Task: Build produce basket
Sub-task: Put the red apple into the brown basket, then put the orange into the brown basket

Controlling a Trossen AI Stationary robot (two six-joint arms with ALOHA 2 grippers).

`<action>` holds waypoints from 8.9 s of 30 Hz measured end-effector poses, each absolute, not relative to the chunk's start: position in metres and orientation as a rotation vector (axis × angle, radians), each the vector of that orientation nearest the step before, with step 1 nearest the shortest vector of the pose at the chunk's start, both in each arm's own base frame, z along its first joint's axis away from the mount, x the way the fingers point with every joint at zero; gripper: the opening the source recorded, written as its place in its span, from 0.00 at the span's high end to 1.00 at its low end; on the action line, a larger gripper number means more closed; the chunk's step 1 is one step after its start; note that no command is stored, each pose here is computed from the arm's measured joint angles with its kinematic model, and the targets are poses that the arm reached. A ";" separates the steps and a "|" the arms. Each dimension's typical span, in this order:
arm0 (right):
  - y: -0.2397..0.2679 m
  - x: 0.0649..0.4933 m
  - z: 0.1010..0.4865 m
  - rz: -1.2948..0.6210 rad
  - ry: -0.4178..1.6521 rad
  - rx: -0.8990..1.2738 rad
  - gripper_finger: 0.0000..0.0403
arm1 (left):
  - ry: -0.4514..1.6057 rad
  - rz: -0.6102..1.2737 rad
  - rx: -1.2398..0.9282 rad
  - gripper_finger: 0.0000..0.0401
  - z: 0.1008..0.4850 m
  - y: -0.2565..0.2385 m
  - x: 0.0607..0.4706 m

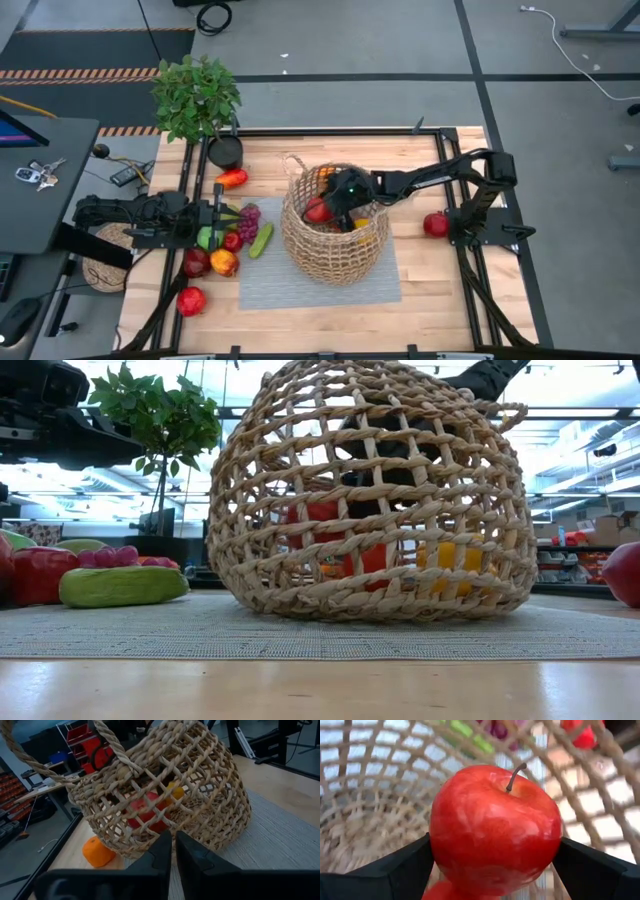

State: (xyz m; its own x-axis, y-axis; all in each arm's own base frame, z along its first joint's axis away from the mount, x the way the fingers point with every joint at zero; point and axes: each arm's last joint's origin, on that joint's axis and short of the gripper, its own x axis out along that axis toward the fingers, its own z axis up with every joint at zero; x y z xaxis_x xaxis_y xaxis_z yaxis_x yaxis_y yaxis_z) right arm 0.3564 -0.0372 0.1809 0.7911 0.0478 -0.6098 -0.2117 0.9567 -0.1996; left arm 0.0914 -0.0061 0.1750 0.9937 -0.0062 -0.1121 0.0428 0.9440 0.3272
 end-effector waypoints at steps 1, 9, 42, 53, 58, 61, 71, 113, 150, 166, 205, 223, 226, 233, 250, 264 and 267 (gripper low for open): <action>-0.037 0.357 0.181 0.143 0.636 -0.269 0.06 | 0.109 -0.024 0.335 0.91 0.175 -0.006 0.091; -0.038 0.357 0.183 0.130 0.637 -0.267 0.02 | 0.110 -0.025 0.335 0.92 0.175 -0.006 0.091; -0.155 0.274 0.299 -0.407 0.270 0.056 0.14 | 0.111 -0.024 0.336 0.91 0.175 -0.006 0.091; -0.221 0.326 0.274 -0.524 0.707 0.442 0.14 | 0.111 -0.024 0.335 0.93 0.175 -0.006 0.091; -0.240 0.350 0.248 -0.478 0.888 0.554 0.14 | 0.110 -0.025 0.336 0.92 0.175 -0.006 0.091; -0.244 0.363 0.241 -0.428 0.942 0.608 0.13 | 0.110 -0.025 0.336 0.92 0.175 -0.006 0.091; -0.234 0.388 0.213 -0.428 1.159 0.700 0.04 | 0.111 -0.024 0.336 0.92 0.175 -0.006 0.091; -0.202 0.405 0.198 -0.477 1.150 0.816 0.07 | 0.111 -0.025 0.336 0.92 0.175 -0.006 0.091; -0.202 0.404 0.175 -0.427 1.124 0.794 0.17 | 0.111 -0.024 0.335 0.91 0.175 -0.006 0.091; -0.207 0.411 0.210 -0.268 1.069 0.804 0.19 | 0.111 -0.025 0.336 0.92 0.175 -0.006 0.091; -0.133 0.331 0.448 -0.090 0.765 0.486 0.19 | 0.111 -0.025 0.335 0.93 0.175 -0.006 0.091; -0.035 0.292 0.505 0.548 0.527 0.145 0.19 | 0.111 -0.025 0.336 0.93 0.175 -0.006 0.091; -0.034 0.293 0.505 0.572 0.523 0.152 0.19 | 0.111 -0.025 0.336 0.93 0.175 -0.006 0.091; -0.035 0.294 0.504 0.574 0.525 0.154 0.19 | 0.111 -0.024 0.335 0.91 0.175 -0.006 0.091; -0.035 0.294 0.504 0.576 0.525 0.155 0.19 | 0.111 -0.024 0.336 0.91 0.175 -0.006 0.091; -0.039 0.321 0.447 0.232 0.792 0.132 0.19 | 0.111 -0.024 0.335 0.92 0.175 -0.006 0.091; -0.036 0.326 0.432 0.174 0.857 0.096 0.19 | 0.111 -0.024 0.336 0.91 0.175 -0.006 0.091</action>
